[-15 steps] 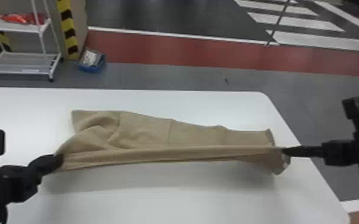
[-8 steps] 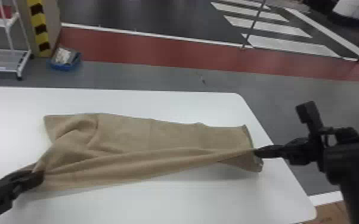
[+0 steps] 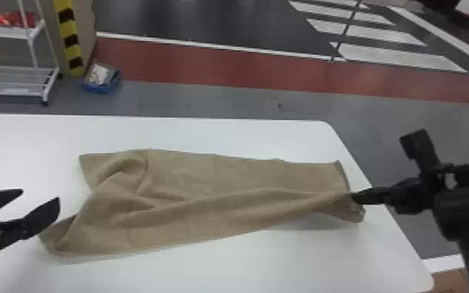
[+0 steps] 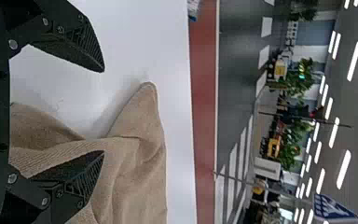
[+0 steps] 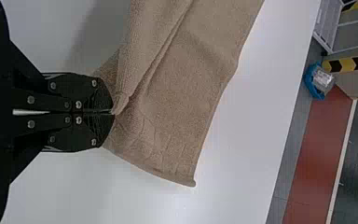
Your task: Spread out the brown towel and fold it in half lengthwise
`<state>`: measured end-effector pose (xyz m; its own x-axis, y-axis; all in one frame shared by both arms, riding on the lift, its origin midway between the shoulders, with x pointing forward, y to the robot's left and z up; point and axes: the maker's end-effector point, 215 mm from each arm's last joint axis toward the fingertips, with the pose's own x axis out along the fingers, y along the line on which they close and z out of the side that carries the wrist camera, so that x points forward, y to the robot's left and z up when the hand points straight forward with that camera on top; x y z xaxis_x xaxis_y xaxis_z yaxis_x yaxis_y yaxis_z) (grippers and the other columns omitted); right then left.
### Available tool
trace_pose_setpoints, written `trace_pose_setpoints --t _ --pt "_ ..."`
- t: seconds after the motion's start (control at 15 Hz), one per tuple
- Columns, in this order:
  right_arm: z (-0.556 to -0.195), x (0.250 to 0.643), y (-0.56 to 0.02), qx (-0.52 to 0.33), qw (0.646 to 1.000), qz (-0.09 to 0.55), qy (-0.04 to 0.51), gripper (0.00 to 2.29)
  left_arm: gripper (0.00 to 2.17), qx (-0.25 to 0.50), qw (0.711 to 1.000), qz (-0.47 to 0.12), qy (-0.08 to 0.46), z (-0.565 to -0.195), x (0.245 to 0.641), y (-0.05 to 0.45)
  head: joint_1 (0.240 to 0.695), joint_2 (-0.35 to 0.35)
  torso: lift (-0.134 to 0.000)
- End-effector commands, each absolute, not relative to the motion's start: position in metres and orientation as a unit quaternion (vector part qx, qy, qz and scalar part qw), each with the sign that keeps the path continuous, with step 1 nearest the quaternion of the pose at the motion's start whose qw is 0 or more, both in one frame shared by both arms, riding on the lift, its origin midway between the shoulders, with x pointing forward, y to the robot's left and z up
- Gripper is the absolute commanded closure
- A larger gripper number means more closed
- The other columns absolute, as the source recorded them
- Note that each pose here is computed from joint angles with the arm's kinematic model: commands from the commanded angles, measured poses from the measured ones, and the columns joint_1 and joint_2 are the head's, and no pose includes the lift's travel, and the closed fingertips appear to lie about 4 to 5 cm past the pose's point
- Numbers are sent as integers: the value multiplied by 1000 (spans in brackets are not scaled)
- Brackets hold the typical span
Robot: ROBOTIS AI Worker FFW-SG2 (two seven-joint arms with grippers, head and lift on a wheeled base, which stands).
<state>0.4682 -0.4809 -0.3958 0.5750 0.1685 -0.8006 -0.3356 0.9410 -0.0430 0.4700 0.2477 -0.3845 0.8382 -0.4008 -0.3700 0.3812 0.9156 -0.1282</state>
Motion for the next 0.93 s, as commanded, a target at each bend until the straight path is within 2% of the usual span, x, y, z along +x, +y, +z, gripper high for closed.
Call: trace_pose_setpoints --t 0.0,0.13,0.2,0.4,0.67,0.87 --pt "-393 475 -489 -87 884 129 441 1575 87 24 956 -250 150 -367 471 247 695 -267 -124" --pt "-395 479 -488 -81 883 122 446 1575 191 129 935 -306 119 -362 465 234 695 -286 -124" --pt "-398 478 -487 -76 881 118 451 1575 198 153 929 -315 119 -365 463 236 695 -289 -124" --pt "-402 479 -480 -70 880 114 455 1575 215 194 896 -368 154 -387 445 248 695 -291 -124" --pt "-410 474 -475 -56 876 104 468 1521 272 274 841 -446 139 -398 420 245 695 -286 -124" --pt "-413 470 -476 -50 874 94 474 1521 272 294 823 -463 149 -403 421 252 695 -279 -124"
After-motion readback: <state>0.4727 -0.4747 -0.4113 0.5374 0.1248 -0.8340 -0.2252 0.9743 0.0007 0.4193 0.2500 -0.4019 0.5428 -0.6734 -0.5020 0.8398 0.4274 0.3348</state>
